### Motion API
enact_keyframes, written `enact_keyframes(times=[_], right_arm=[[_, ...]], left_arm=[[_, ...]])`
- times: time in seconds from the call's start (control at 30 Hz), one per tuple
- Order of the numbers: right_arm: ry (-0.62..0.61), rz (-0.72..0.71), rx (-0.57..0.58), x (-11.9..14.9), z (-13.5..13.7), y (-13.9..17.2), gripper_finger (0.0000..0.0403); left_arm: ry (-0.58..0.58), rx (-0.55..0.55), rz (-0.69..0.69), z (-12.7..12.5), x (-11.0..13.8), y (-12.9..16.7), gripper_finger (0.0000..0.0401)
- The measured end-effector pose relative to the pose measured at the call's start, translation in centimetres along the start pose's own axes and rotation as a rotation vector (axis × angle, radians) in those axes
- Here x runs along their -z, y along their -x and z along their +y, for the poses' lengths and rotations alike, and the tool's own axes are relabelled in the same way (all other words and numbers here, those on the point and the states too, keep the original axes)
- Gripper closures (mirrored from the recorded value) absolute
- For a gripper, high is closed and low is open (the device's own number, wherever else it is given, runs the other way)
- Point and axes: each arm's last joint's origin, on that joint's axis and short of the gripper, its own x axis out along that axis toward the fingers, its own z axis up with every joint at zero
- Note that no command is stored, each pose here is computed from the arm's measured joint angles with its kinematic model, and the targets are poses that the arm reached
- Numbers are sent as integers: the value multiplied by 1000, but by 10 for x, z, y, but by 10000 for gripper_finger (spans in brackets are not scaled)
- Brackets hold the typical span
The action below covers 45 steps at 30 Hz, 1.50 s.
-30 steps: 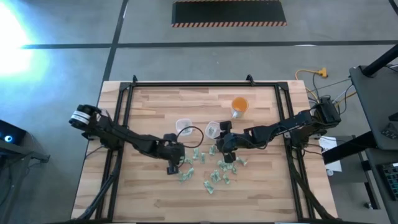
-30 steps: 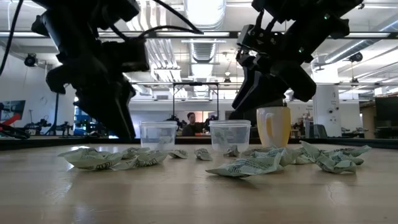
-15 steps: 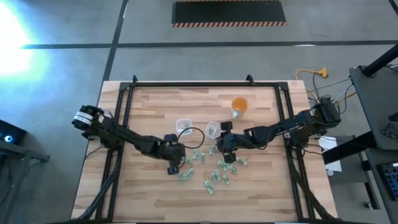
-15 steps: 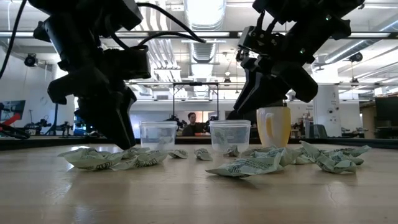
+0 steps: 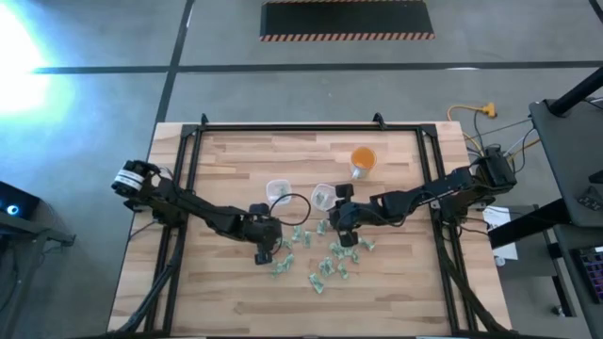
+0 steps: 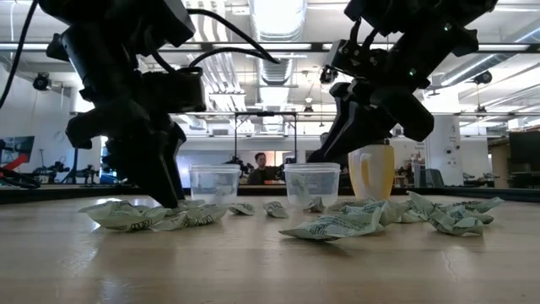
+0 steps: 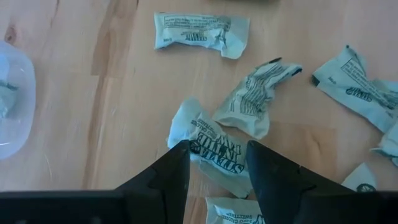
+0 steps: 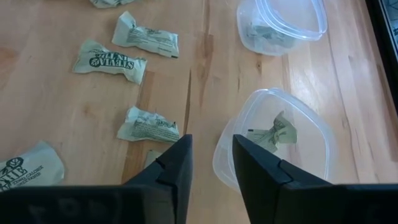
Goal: Pick and place items into bin
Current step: Put the white stevia packet into the left transparent bin
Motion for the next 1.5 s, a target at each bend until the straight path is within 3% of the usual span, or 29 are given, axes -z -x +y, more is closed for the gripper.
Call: enact_keyframes(times=[0.37, 0.6, 0.9, 1.27, 1.5], right_arm=[[-13, 5, -1, 2, 0, 0, 307], [-12, 7, -1, 2, 1, -1, 308], [-11, 7, -1, 2, 1, -1, 318], [-8, 7, -1, 2, 1, -1, 319], [-9, 7, 0, 2, 1, -1, 319]], left_arm=[[-1, -2, 4, 0, 0, 0, 358], [-2, -3, 4, 0, 1, 0, 396], [0, 6, -17, 0, -3, 6, 400], [-43, 0, -189, 7, -18, 48, 400], [-81, -219, -318, 17, -25, 70, 400]])
